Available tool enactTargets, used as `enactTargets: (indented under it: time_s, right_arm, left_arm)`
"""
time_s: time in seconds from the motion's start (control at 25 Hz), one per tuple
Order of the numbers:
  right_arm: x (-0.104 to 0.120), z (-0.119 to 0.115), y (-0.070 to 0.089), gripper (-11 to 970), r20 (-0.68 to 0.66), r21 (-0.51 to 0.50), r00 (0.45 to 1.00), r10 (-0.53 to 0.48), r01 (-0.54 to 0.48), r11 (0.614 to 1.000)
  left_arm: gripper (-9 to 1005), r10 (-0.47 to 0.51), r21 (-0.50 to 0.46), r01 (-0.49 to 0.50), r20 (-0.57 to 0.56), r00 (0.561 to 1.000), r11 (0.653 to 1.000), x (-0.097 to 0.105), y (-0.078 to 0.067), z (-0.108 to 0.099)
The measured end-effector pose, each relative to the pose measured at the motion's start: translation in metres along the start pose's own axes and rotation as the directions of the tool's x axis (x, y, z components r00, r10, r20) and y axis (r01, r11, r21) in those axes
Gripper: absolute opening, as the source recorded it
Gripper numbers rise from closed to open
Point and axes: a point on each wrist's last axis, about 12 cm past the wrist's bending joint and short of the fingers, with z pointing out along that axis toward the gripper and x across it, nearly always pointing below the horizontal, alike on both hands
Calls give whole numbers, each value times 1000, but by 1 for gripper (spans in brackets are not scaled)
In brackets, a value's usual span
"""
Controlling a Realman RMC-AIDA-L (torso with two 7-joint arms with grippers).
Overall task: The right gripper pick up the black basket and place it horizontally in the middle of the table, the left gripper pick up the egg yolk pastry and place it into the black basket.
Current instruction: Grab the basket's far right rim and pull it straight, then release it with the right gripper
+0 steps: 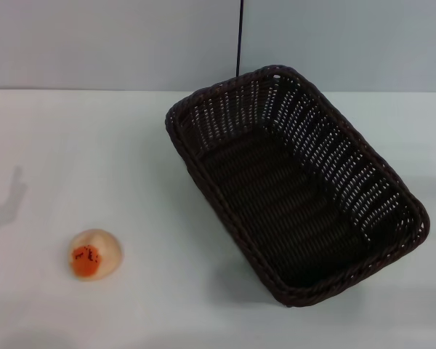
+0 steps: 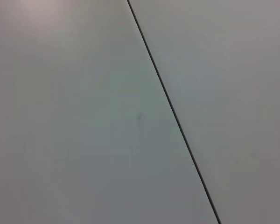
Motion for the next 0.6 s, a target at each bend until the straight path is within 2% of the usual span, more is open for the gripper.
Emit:
enactTargets:
  time_s: [0.2,0.32,0.36,0.52,0.6]
  right_arm:
    - [-3,2,-5,813,-17,-21,1000,0,-1,1000]
    - [-7,8,-10,808,-72,-76,997,19,-24,997]
    - [-11,13,-14,807,-111,-116,993,26,-39,992]
    - [-18,26,-21,801,-190,-177,981,45,-79,981]
    - [-27,40,-25,798,-273,-227,961,51,-115,967]
  left_arm:
    - [810,-1,3,1,2,1000,1000,0,0,1]
    - [809,-1,6,1,2,1000,1000,0,-1,3]
    - [808,-1,6,1,2,1000,1000,0,-1,3]
    - [806,0,8,0,2,1000,1000,0,-1,4]
    - [805,1,7,-1,1,1000,1000,0,0,4]
